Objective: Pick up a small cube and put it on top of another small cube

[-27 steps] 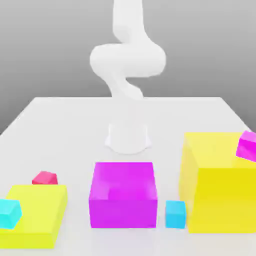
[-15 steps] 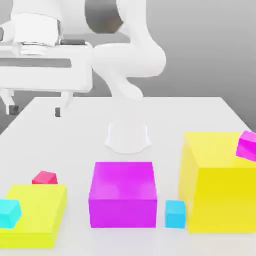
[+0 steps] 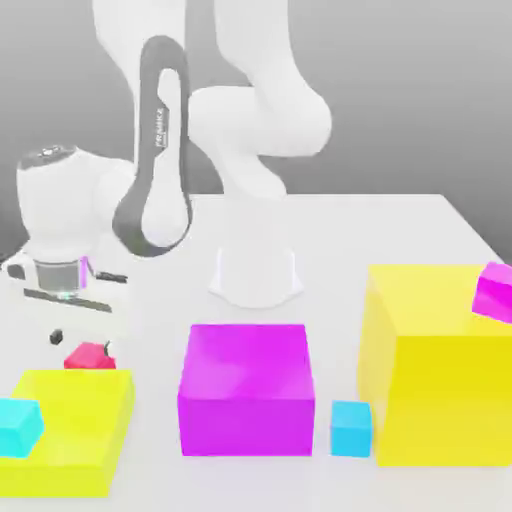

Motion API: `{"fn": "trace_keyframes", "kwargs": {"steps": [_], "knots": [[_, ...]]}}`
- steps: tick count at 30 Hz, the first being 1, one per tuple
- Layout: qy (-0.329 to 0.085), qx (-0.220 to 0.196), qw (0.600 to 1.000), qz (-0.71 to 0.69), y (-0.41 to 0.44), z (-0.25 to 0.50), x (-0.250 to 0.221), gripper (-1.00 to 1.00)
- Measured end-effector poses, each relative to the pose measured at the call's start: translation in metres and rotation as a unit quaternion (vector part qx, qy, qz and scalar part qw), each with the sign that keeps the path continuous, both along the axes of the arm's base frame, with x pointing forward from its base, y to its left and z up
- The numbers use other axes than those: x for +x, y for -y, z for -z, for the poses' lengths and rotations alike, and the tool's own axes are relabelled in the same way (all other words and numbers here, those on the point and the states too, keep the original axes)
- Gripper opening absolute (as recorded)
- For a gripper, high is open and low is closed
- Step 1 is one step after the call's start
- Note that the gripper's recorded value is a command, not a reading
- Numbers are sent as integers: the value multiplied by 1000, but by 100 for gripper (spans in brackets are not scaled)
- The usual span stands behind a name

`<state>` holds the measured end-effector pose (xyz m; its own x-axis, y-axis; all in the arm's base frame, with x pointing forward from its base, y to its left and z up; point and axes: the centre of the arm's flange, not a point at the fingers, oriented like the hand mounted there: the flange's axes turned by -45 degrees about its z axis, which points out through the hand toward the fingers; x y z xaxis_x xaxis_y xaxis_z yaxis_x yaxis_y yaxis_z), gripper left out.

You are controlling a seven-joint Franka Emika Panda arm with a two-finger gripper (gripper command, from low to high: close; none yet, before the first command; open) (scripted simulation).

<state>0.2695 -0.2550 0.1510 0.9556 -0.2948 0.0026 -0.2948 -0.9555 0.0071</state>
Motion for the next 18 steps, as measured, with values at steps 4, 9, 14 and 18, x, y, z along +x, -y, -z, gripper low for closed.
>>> {"fn": "trace_keyframes", "kwargs": {"steps": [4,9,14,18], "knots": [[0,3,1000,1,-3,20,-2,-100],[-1,4,1000,2,-3,22,-2,-100],[0,0,1000,0,0,-6,0,-100],[0,2,1000,1,-1,-33,0,-100]]}}
